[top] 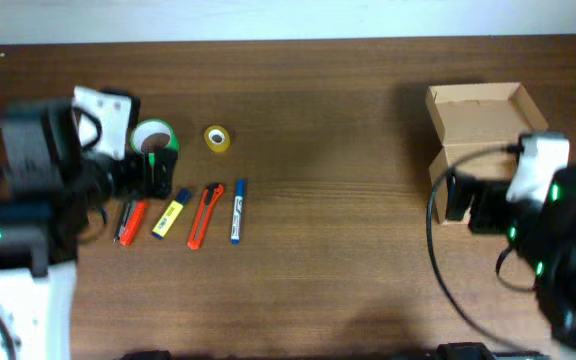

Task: Pack container

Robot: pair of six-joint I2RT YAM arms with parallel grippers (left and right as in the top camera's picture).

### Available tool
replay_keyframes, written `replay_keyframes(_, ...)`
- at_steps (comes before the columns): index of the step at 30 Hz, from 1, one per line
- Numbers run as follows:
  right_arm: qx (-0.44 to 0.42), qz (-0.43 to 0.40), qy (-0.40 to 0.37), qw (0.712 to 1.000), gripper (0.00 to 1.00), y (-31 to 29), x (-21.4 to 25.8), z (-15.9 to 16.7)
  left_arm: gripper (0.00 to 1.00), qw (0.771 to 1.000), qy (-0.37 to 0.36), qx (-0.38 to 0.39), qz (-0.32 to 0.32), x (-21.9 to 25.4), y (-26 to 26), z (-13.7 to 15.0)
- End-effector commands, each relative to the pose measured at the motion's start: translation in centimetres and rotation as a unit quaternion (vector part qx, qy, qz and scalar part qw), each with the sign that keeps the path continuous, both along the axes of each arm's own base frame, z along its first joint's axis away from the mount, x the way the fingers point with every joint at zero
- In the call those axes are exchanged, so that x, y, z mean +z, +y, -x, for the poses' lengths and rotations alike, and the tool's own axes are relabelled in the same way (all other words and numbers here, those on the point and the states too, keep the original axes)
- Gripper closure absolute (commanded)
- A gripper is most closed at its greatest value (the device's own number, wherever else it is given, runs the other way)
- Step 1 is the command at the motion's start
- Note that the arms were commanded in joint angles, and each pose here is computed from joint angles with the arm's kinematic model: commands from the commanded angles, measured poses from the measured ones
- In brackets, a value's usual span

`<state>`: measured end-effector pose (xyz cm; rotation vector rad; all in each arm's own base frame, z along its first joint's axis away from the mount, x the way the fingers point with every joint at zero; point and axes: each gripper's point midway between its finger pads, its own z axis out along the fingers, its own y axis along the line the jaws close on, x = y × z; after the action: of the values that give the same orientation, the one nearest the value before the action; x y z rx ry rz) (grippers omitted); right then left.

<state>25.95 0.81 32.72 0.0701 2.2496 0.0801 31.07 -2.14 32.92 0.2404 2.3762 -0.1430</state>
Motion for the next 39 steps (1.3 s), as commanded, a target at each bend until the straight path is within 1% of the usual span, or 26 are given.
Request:
replay_keyframes(1,0.036,-0.025,0.031,0.999,0.01,1.6,0.4,-1.6,0.01,0.999,0.007,-0.026,-0.024,1.9,0.0,-1.1)
replay_keyframes(3,0.058,-0.044,0.048,0.996,0.01,2.6,-0.3,-2.8,0.01,0.999,0.021,-0.032,-0.015,2.1,-0.3,-1.4)
replay_keyframes(7,0.055,-0.046,0.101,0.992,0.01,2.6,-2.9,-3.8,0.01,0.998,0.041,-0.036,-0.010,1.4,-0.5,-1.3)
replay_keyframes(12,0.017,-0.009,0.139,0.990,0.01,0.8,-5.2,-5.2,0.01,0.999,0.036,-0.039,-0.006,1.6,-0.7,-1.4)
replay_keyframes(17,0.008,-0.005,0.205,0.979,0.00,0.4,-9.2,-7.1,0.01,0.999,0.032,-0.037,-0.009,1.7,-0.5,-1.7)
replay_keyframes(18,0.006,-0.002,0.221,0.975,0.01,0.3,-10.2,-7.5,0.01,0.999,0.030,-0.030,-0.017,1.7,-0.2,-1.9)
replay_keyframes(22,-0.008,0.018,0.278,0.961,0.07,-0.6,-13.7,-9.4,0.01,0.996,0.019,0.026,-0.083,1.8,2.8,-2.9)
replay_keyframes(25,-0.015,0.033,0.324,0.945,0.09,-1.5,-15.8,-10.1,0.01,0.992,0.002,0.055,-0.113,2.2,4.2,-4.3)
replay_keyframes(30,-0.022,0.033,0.360,0.932,0.13,-2.8,-17.8,-10.7,0.01,0.980,-0.018,0.109,-0.163,1.9,7.2,-7.8)
replay_keyframes(33,-0.030,0.030,0.367,0.929,0.15,-4.0,-18.2,-10.6,0.01,0.977,-0.008,0.121,-0.174,0.2,8.6,-10.1)
replay_keyframes(37,-0.047,0.023,0.377,0.925,0.20,-5.5,-18.4,-10.1,0.01,0.975,0.022,0.135,-0.175,-3.2,10.5,-12.8)
replay_keyframes(39,-0.056,0.019,0.382,0.922,0.25,-6.1,-18.5,-9.8,0.01,0.974,0.041,0.140,-0.175,-5.0,11.4,-13.7)
